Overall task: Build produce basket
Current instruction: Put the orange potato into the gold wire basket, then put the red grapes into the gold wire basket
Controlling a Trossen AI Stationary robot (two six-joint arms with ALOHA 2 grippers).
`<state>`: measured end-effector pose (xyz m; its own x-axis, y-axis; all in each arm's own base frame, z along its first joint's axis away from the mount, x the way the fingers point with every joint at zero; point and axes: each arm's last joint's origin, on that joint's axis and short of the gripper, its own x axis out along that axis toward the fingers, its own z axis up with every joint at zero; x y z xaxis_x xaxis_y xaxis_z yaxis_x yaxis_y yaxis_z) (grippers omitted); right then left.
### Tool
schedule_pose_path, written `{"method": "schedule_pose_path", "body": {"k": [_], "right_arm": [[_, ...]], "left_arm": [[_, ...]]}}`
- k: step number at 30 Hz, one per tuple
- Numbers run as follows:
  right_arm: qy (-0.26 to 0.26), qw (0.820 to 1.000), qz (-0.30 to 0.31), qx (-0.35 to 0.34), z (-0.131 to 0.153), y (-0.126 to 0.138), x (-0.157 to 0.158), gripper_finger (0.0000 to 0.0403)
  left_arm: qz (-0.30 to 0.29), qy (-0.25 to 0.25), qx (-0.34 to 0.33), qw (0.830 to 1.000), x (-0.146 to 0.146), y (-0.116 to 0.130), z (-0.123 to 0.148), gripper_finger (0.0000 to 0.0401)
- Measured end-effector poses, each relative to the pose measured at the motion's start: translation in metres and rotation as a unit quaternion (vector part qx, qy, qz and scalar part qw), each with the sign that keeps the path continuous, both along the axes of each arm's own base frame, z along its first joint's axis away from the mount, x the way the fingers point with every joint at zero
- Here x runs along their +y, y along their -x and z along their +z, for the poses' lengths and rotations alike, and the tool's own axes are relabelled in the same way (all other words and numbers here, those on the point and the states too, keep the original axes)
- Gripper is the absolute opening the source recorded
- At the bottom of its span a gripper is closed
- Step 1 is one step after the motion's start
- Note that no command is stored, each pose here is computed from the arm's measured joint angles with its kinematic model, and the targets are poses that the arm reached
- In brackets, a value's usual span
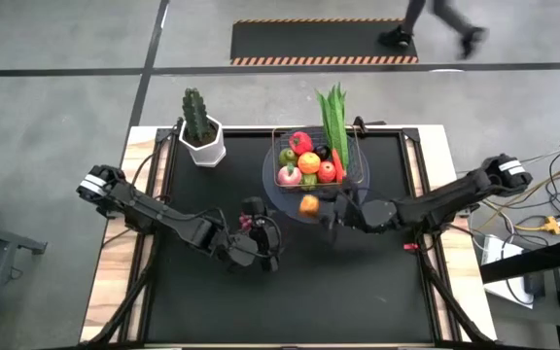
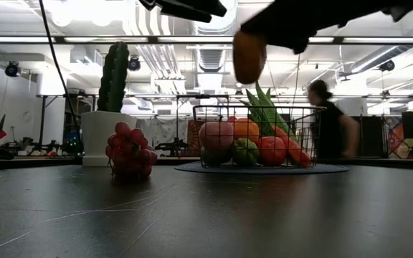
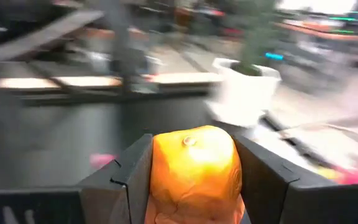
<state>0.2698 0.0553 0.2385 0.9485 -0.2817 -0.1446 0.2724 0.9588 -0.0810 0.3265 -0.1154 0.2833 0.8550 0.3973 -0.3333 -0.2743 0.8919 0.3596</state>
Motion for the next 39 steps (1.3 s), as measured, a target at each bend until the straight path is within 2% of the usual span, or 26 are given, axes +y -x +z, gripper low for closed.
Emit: {"method": "schedule_pose_path", "body": {"k": [4,7,11,17,21,27,34,39], "right_arm": [[0.02,0.992,-0.121,0.032,0.01,0.003,-0.017,0.0181],[0.02,0.983,-0.174,0.049,0.015,0.002,-0.033,0.0182],[-0.012,0.971,-0.233,0.058,0.014,0.0,-0.062,0.0182],[-0.07,0.936,-0.328,0.112,-0.006,0.01,-0.103,0.0182],[-0.103,0.927,-0.33,0.145,-0.014,0.016,-0.113,0.0188],[-0.101,0.925,-0.333,0.151,-0.015,0.017,-0.113,0.0229],[-0.091,0.927,-0.33,0.156,-0.014,0.017,-0.113,0.0292],[-0.065,0.932,-0.316,0.164,-0.006,0.015,-0.113,0.0315]], "left_arm": [[0.004,-0.002,0.003,1.0,0.001,0.001,0.0,0.035],[0.012,-0.006,0.004,1.0,0.001,0.001,0.0,0.035],[0.014,-0.008,0.004,1.0,0.001,0.001,0.0,0.035],[0.021,-0.011,0.004,1.0,0.002,0.002,0.0,0.035],[0.021,-0.011,0.003,1.0,0.002,0.002,0.0,0.035],[0.027,0.004,-0.007,1.0,0.002,0.001,0.0,0.035],[0.042,0.07,-0.041,0.996,-0.005,0.002,-0.001,0.035],[0.06,0.126,-0.051,0.989,-0.015,-0.004,-0.018,0.035]]}}
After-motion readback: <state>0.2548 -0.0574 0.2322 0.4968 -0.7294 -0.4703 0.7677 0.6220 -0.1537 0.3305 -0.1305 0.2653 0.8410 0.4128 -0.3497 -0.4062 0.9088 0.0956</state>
